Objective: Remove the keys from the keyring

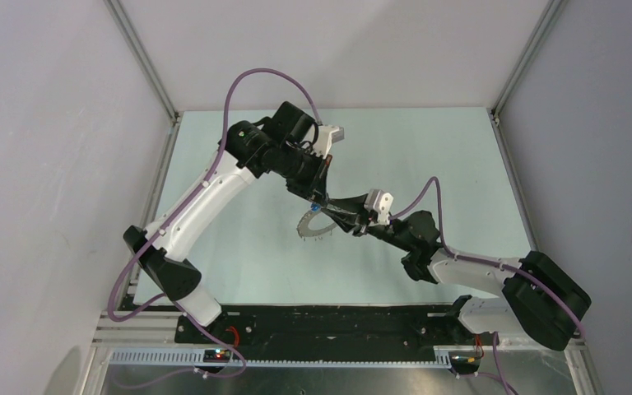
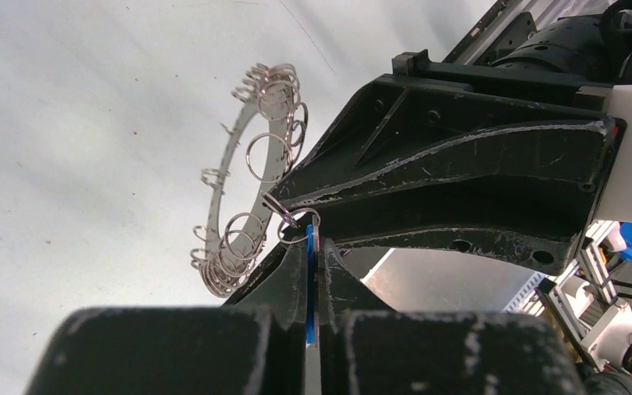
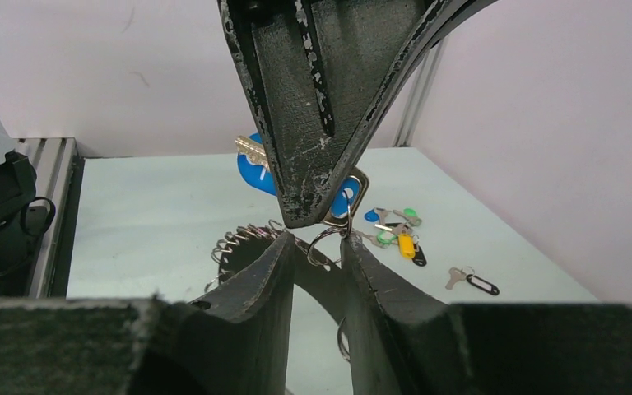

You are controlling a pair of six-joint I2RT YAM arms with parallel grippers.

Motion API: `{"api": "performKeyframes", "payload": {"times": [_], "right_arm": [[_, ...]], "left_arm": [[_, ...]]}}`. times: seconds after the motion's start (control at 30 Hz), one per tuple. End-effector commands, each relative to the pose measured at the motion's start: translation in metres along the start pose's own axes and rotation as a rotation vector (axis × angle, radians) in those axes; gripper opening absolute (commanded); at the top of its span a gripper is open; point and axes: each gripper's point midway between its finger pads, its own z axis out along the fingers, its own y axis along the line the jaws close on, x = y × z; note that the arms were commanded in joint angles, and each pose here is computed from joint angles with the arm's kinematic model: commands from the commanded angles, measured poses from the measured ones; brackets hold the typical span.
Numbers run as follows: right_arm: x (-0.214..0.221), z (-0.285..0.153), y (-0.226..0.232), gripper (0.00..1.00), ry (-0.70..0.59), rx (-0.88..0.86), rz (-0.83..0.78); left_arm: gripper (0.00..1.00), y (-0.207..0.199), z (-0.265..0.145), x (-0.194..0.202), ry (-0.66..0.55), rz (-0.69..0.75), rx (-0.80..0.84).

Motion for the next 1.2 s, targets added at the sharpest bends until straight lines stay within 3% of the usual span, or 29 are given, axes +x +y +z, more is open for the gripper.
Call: {"api": "performKeyframes", "payload": {"times": [0.0,0.2,0.3,0.8,1.17], "right_arm": [[-0.026,0.012,-0.003,0.32,-0.084,-0.003,-0.028],[-0.023,0.011,-0.006,0.18,-0.063,0.012,-0.035],[-0.024,0.009,-0.007,0.01,-0.052,0.017,-0.042],[-0.043,-0.008,0.000,0.00,-0.078,0.000,-0.143],[-0.052,-0.011,0.004,0.00,-0.151,0.033,-0.377]], "left_arm": [[0.00,-0.017,-0.013,-0.007,-0.053,0.014,0.061],[0.00,-0.016,-0.017,-0.009,-0.068,0.017,0.049],[0.00,-0.013,-0.018,-0.010,-0.076,0.013,0.034],[0.00,0.007,-0.014,-0.006,-0.057,-0.053,0.005],[0.00,0.005,-0.001,0.006,0.007,-0.075,0.050]]}}
